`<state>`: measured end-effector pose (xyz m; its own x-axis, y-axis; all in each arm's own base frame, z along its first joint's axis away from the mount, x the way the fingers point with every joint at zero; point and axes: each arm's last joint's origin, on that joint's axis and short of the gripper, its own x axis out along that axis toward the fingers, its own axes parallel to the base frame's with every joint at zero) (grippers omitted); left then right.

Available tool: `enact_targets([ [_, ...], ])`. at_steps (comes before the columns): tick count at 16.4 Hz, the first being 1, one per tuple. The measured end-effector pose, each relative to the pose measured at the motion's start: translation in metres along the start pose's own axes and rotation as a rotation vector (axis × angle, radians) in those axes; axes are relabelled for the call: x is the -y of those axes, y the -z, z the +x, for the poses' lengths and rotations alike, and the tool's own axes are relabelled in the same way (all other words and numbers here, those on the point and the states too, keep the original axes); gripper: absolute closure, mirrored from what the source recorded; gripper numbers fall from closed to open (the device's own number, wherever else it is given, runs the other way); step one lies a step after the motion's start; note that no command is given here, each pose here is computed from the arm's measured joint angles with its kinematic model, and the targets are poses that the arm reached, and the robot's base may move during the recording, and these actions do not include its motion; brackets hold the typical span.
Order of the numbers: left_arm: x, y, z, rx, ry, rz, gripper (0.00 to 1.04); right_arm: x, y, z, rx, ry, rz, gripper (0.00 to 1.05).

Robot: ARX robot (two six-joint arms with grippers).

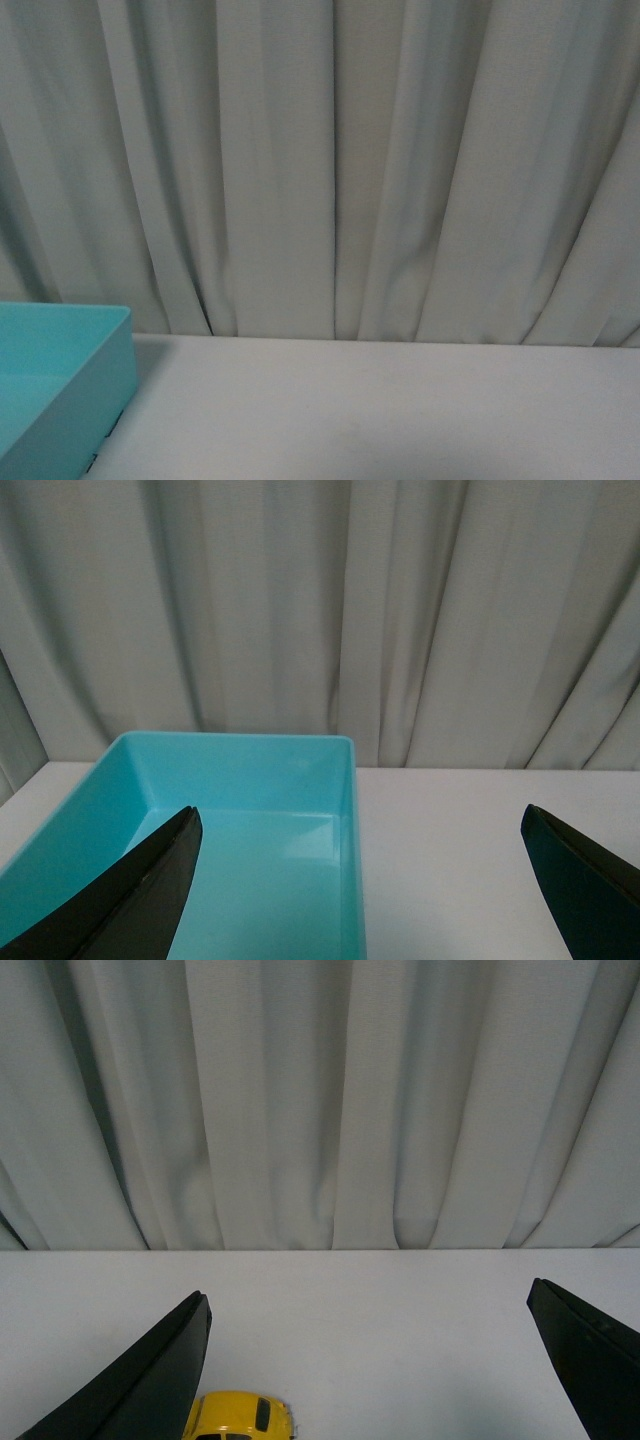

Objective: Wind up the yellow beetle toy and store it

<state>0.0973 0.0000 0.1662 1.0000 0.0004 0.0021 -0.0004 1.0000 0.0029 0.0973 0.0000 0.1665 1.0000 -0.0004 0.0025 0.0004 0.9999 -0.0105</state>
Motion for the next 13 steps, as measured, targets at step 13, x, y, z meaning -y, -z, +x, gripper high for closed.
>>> enact_targets([
  [13, 0.0, 0.0, 0.0, 0.0, -0.001, 0.0, 0.07, 0.0012, 0.0004, 0.0015, -0.012, -0.045, 0.024, 0.07],
])
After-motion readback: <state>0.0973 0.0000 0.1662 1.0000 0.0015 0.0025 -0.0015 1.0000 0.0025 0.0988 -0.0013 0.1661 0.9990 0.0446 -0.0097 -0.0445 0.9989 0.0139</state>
